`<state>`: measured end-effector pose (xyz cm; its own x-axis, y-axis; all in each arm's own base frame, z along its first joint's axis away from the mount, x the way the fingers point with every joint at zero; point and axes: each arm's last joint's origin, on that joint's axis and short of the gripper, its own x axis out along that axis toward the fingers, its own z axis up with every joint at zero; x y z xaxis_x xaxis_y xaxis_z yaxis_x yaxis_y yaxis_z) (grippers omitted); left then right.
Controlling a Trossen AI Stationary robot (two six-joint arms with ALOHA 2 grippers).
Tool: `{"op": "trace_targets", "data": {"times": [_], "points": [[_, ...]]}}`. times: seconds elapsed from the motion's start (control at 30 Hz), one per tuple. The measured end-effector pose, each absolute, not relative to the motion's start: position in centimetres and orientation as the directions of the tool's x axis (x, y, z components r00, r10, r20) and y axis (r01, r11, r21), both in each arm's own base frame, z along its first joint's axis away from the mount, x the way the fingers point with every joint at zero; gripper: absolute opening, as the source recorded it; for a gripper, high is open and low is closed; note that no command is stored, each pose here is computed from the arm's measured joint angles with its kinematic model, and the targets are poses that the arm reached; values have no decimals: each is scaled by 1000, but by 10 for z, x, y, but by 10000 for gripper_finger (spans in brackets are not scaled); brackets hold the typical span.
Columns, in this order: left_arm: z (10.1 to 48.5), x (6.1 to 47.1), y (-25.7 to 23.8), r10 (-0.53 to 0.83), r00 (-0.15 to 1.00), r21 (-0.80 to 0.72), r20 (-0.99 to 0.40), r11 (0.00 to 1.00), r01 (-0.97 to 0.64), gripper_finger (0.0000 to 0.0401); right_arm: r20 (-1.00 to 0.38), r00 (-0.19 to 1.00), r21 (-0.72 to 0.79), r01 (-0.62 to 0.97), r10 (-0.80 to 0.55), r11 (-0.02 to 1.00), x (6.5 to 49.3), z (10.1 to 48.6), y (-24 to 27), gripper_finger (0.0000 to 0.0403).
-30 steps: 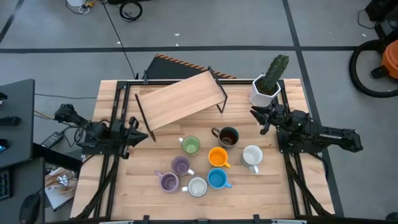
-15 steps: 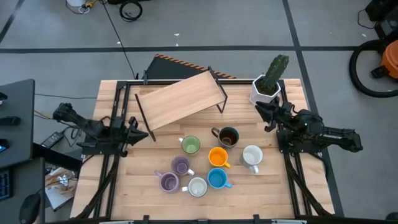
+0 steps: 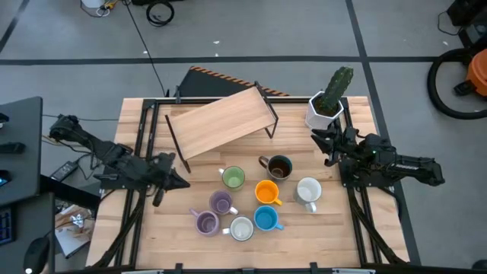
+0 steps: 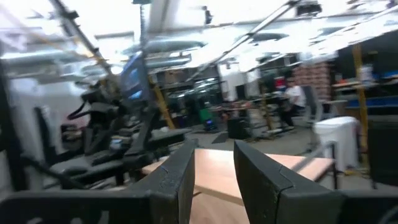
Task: Place coffee mugs
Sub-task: Put the bottom purple mug on the shelf
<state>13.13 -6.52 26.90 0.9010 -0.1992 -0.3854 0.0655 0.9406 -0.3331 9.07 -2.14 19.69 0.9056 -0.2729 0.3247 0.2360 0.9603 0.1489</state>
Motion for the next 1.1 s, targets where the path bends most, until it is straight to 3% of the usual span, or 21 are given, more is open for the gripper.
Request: {"op": "trace_targets", "data": {"times": [0.23, 0.57, 0.83, 1.1], "points": [[269, 149, -75, -146, 787, -363, -599, 926, -104, 28, 296, 915, 110, 254, -276, 961, 96, 195, -23, 117], [288, 177, -95, -174, 601, -253, -780, 966, -50, 145, 263, 923, 103, 262, -280, 959, 106, 193, -25, 117], [268, 192, -112, -231, 409, -222, -883, 973, 69, 144, 205, 938, 85, 268, -280, 960, 115, 197, -26, 117], [255, 206, -120, -232, 392, -195, -890, 972, 132, 142, 163, 951, 63, 256, -263, 965, 125, 204, -26, 117]]}}
